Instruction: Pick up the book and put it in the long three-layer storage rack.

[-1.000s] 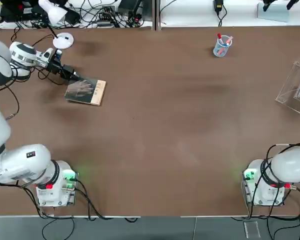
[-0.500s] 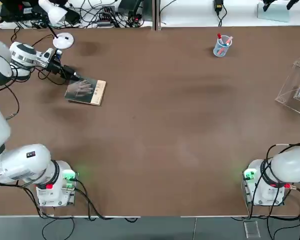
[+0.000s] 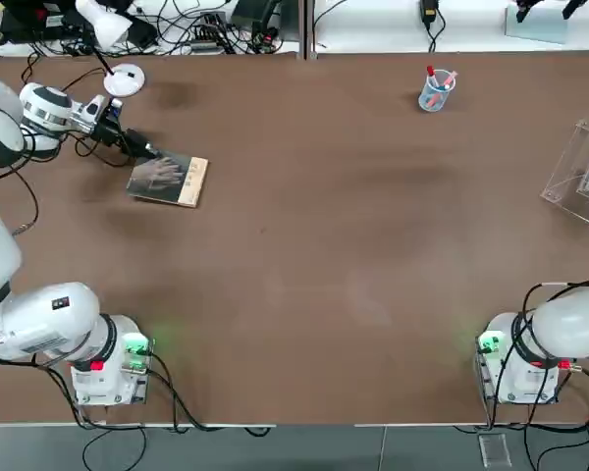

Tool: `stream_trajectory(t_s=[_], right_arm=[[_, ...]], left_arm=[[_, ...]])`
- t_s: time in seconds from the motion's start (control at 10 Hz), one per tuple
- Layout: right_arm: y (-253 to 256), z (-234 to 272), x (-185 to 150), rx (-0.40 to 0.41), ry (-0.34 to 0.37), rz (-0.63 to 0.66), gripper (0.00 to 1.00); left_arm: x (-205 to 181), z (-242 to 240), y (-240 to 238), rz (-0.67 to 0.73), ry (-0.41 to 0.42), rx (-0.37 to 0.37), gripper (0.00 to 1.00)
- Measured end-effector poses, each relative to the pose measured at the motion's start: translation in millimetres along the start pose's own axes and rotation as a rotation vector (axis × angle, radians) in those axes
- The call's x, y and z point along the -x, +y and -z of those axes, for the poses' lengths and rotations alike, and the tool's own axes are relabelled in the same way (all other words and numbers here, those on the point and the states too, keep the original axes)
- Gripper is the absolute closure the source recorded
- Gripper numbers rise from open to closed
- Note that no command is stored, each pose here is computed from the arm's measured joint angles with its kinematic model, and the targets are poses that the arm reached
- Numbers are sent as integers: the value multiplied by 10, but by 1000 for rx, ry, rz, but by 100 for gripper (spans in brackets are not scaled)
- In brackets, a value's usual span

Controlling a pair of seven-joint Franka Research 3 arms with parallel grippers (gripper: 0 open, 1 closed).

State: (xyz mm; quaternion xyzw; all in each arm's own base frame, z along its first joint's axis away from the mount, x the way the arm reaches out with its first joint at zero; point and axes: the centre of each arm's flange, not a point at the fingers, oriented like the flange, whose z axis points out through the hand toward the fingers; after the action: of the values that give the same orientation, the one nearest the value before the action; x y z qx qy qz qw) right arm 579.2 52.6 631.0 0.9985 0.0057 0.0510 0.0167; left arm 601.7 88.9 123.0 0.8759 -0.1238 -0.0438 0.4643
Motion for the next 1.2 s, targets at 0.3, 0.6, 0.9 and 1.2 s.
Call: stream_trajectory(t_s=[0.3,0.6,0.9,1.2], right_arm=[[0,2,-1,0,1,0,0],[-1,6,-3,-1,3,0,0],[2,8,-4,-1,4,-1,0],[1,10,-5,-1,5,-1,0]], left_arm=[[3,6,-4,1,1,0,70],[-4,4,15,0,1,12,88],[-19,24,43,-3,0,26,94],[-44,36,102,25,-16,52,94]])
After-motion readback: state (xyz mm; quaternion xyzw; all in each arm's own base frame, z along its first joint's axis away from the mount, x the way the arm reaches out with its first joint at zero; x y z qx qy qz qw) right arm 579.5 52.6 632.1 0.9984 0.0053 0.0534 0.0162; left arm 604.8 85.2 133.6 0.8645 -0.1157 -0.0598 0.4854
